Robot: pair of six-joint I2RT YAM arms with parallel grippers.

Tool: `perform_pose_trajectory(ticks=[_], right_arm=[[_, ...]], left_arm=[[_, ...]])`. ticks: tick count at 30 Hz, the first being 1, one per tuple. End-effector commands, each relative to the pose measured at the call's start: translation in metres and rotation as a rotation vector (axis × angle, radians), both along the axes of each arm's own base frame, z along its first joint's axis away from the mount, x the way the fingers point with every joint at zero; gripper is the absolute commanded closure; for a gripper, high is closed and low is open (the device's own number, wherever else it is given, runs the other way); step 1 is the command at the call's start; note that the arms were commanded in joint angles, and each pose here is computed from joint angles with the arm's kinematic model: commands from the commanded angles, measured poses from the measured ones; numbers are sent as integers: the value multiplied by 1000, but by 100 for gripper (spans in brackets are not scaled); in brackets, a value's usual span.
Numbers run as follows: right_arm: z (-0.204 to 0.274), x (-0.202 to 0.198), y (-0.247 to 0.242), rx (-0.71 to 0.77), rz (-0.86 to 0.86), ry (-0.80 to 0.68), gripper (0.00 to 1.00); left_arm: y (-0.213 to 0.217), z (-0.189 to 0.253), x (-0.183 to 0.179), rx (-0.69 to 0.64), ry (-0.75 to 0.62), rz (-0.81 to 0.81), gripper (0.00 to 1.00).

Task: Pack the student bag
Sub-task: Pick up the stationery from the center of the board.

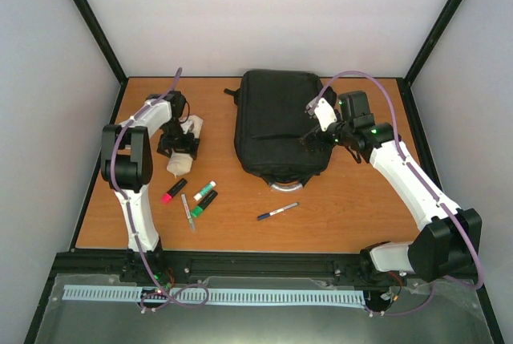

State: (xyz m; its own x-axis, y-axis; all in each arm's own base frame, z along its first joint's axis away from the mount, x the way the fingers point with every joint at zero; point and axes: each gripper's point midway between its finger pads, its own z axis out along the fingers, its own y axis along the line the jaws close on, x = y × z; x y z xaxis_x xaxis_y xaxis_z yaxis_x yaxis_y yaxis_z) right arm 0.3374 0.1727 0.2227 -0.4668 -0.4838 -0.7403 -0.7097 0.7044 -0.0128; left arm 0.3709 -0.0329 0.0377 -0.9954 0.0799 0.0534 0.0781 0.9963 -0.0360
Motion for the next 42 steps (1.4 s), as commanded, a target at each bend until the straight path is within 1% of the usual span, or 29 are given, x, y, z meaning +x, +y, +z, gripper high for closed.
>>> perform_pose_trajectory(ticks=[1,6,9,11,16,22,25,29,31,42], right_arm=[[8,-1,0,7,6,-35,0],[7,1,2,11,10,-29,0],[6,1,3,14,13,-22,0],[6,2,4,19,16,-18,0],[5,2,6,24,19,-11,0],[2,-2,3,17,17,-8,0],[1,-4,3,17,18,-5,0],[1,-3,3,16,19,-6,0],[1,-1,4,16,19,-5,0],[-2,-1,4,15,21,12,0]], left_arm=[[-1,12,-11,-39,30,-9,9],[-1,21,-20,-121,24,48,4],[1,23,-19,-136,14,58,3],[2,17,-20,-131,34,61,0],[-2,5,-20,-156,65,56,0],[-29,14,-16,-318,64,57,0],[-33,11,-18,-344,82,63,0],[-21,3,-18,-262,82,60,0],[-14,0,-18,-198,81,48,0],[-21,-18,-24,24,85,-66,0]])
